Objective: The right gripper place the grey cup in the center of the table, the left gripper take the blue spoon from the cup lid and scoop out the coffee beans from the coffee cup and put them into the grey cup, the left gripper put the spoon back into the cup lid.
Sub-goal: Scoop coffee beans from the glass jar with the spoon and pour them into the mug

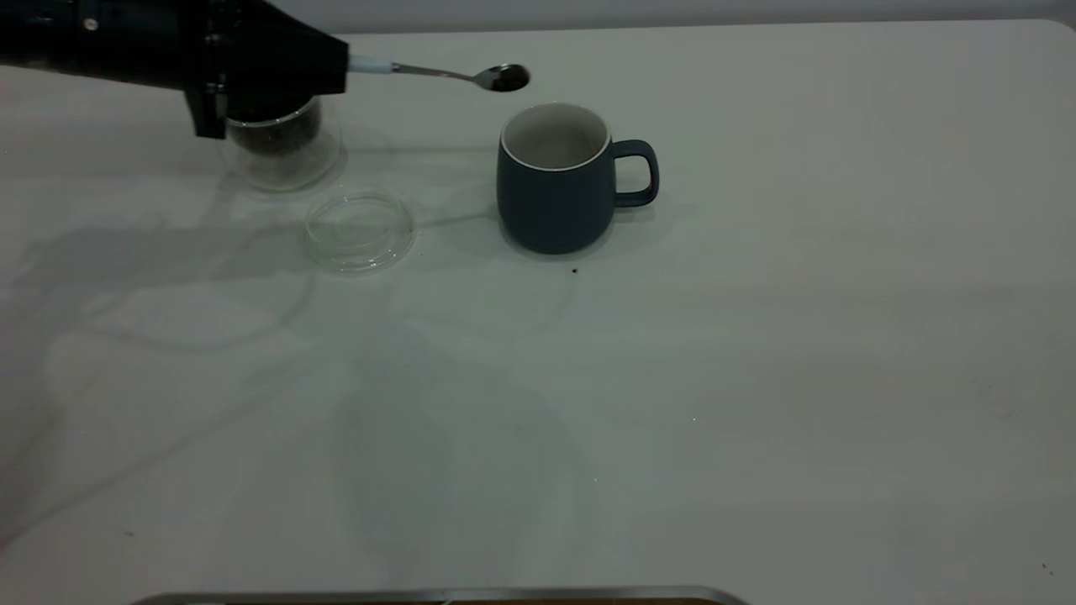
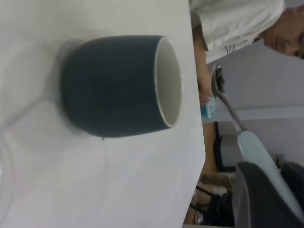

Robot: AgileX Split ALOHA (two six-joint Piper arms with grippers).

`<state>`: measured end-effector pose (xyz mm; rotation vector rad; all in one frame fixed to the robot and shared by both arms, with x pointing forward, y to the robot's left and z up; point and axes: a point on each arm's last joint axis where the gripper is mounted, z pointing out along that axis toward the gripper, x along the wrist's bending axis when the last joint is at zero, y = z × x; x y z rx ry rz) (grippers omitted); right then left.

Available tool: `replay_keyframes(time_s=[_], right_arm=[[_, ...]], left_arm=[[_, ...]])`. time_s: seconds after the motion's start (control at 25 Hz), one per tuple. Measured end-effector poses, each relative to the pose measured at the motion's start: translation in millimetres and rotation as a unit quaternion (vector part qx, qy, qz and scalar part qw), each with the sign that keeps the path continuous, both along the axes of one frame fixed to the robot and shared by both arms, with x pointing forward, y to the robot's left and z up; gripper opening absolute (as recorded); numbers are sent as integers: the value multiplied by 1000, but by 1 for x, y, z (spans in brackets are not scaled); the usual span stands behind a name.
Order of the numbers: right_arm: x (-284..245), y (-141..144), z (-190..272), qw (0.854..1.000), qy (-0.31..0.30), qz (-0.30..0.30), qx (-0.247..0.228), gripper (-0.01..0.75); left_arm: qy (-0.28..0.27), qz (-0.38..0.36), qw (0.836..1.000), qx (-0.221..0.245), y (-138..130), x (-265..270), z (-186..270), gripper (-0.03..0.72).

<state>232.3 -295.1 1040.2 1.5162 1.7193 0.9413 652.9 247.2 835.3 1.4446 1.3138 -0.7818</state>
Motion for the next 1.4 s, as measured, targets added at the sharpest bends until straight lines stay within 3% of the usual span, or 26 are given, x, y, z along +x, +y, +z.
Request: replay_keyframes(time_s=[0.24,0.52,0.92,1.04,1.4], right_arm=[[0,0,0,1000,0,0,0,575],[0,0,0,1000,0,0,0,575],[0,0,0,1000,0,0,0,575],[0,0,0,1000,0,0,0,575],[0,0,0,1000,0,0,0,575]], left_arm=[[-63,-17,998,5,-15,1,1,132],[-152,-26,987,50,-15,6,-4,132],[-330,-92,936,82,-30,5,-4,132],[-330,-94,936,81,-31,5,-4,132],[-190,-29,981,29,5,5,1,132]])
